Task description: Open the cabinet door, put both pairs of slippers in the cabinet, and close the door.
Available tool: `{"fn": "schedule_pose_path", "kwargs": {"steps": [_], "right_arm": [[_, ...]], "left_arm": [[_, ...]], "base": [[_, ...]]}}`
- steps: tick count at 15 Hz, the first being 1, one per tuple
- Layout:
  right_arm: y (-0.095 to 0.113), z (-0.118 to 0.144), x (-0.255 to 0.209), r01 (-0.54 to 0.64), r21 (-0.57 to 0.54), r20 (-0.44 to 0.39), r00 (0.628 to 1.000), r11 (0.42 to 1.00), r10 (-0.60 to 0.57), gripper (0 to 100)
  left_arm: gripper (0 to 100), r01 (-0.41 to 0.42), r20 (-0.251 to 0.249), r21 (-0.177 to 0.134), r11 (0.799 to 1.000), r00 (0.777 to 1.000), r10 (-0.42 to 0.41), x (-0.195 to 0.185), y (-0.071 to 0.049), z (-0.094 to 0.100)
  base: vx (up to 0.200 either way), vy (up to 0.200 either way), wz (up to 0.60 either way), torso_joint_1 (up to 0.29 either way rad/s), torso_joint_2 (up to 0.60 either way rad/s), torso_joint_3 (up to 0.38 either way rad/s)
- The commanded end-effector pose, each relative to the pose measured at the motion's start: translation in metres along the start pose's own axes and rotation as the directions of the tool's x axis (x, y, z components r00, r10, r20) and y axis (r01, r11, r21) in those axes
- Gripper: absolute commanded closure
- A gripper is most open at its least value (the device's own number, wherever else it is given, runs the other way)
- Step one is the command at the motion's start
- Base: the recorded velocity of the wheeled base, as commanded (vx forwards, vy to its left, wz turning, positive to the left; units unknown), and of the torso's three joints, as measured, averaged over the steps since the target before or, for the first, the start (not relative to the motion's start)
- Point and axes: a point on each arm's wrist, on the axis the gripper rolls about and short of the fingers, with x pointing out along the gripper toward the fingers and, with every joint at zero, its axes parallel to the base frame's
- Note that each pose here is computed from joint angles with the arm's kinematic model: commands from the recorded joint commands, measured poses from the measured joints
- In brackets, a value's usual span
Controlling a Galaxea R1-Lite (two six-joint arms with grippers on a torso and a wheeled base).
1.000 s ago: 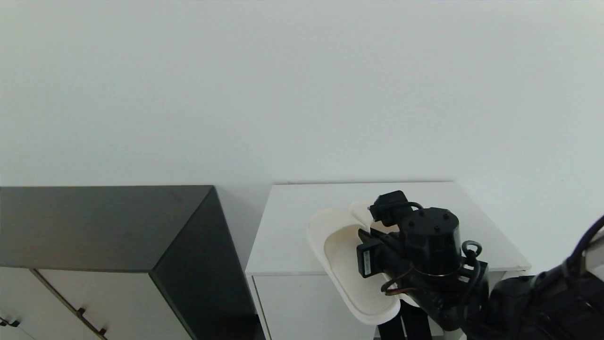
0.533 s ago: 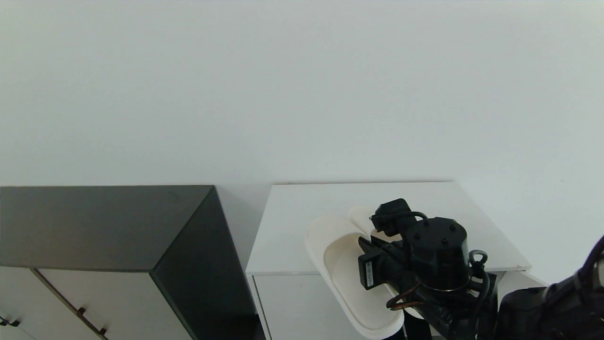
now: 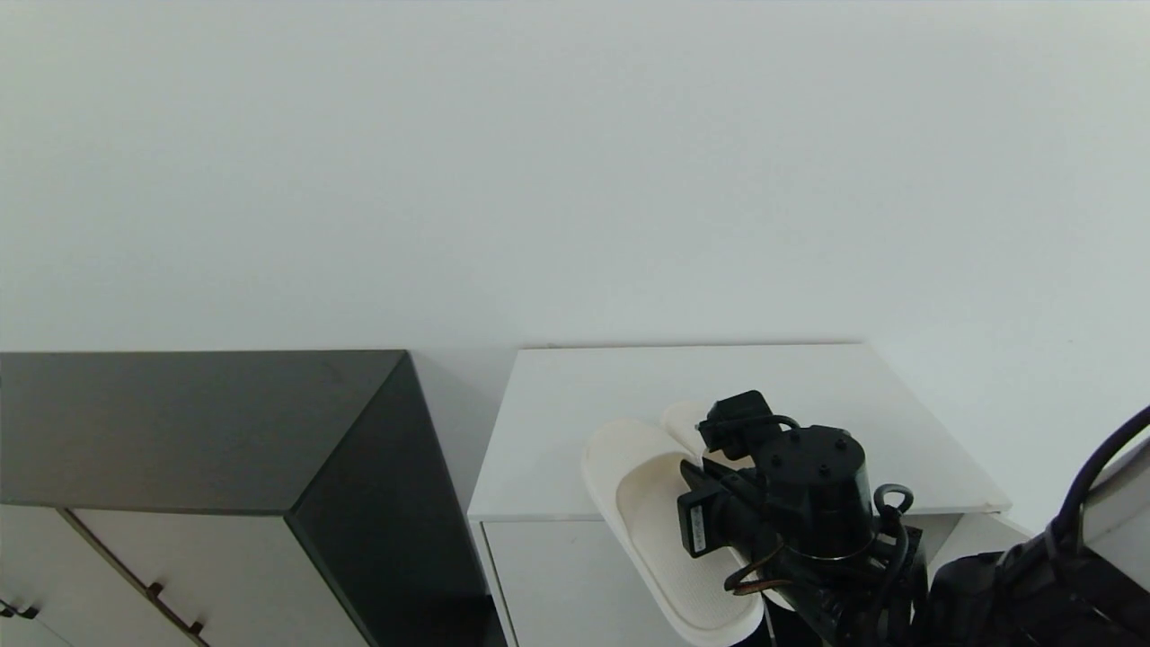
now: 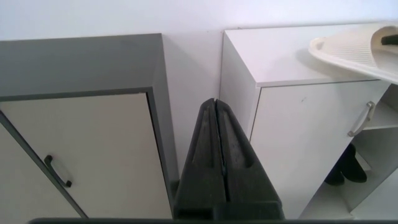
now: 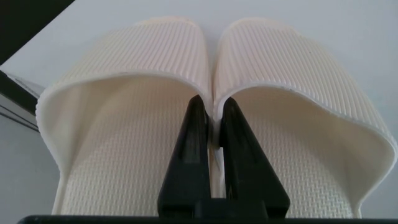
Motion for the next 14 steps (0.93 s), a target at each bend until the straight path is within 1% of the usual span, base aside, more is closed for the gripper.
{"fn": "schedule_pose_path", "kwargs": {"steps": [1, 7, 11, 14], "right_arm": [[0.0006, -0.0021, 0.0007, -0.001, -0.003, -0.007, 1.000, 1.000, 0.001, 100], [0.0004, -0.0042, -0.0003, -0.002, -0.006, -0.012, 1.000, 1.000, 0.002, 100], [0.0007, -0.0019, -0.0002, -0.002, -0.002, 0.006, 1.000, 1.000, 0.002, 100], [0.0008, -0.0024, 0.0001, -0.002, -0.003, 0.005, 1.000, 1.000, 0.002, 100]], "left_arm": [[100, 0.001, 0.000, 0.000, 1.000, 1.000, -0.001, 0.0000, 0.0000, 0.0000], [100, -0.001, 0.001, 0.000, 1.000, 1.000, 0.001, 0.0000, 0.0000, 0.0001], [100, 0.001, 0.001, -0.001, 1.000, 1.000, -0.001, 0.0000, 0.0000, 0.0001], [100, -0.001, 0.000, -0.001, 1.000, 1.000, 0.001, 0.0001, 0.0000, 0.0002]], "base": [[-0.200, 0.000, 0.00, 0.027, 0.00, 0.002], [-0.200, 0.000, 0.00, -0.004, 0.00, 0.004], [0.000, 0.000, 0.00, 0.000, 0.00, 0.000], [0.000, 0.000, 0.00, 0.000, 0.00, 0.000]]}}
